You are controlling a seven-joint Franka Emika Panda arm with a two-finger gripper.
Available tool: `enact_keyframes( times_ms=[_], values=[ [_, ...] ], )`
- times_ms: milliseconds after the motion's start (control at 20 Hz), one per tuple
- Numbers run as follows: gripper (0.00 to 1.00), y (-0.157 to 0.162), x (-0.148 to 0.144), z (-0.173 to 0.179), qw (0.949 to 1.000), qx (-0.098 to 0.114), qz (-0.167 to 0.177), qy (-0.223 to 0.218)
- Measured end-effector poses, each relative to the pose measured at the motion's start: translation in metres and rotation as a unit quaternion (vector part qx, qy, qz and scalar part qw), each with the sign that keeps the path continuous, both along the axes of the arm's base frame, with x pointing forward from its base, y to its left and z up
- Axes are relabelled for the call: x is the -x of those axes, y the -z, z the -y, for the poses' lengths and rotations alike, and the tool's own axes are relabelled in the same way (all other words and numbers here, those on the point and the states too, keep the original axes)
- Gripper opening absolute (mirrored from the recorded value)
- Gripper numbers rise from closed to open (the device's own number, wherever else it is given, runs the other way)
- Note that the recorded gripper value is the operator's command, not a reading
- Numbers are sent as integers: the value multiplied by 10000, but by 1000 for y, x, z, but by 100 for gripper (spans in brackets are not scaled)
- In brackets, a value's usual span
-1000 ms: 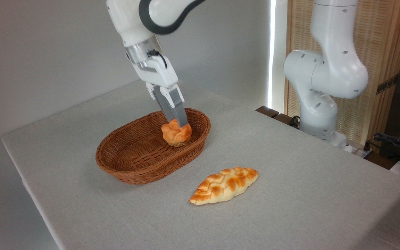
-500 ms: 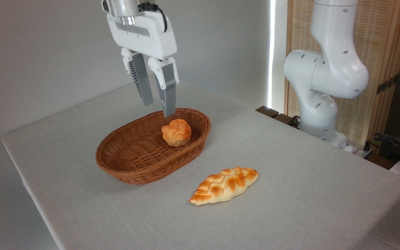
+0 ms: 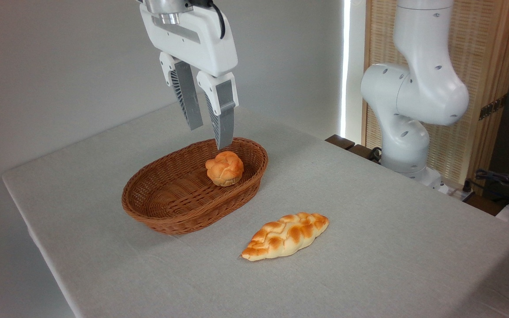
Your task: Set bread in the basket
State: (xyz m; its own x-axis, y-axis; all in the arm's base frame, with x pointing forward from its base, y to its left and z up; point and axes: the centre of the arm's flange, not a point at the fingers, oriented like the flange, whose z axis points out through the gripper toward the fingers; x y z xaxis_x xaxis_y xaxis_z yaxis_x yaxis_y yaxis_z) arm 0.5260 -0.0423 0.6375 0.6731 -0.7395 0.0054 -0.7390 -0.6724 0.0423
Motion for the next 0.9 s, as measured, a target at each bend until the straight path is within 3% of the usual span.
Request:
enact_keyframes(
  times_ms=[300, 550, 900],
  values=[
    [100, 2, -2, 1, 10000, 2, -6, 9],
    [100, -1, -10, -7, 9996, 25, 255, -80],
    [100, 8, -15, 4, 9996, 25, 175, -239]
  ],
)
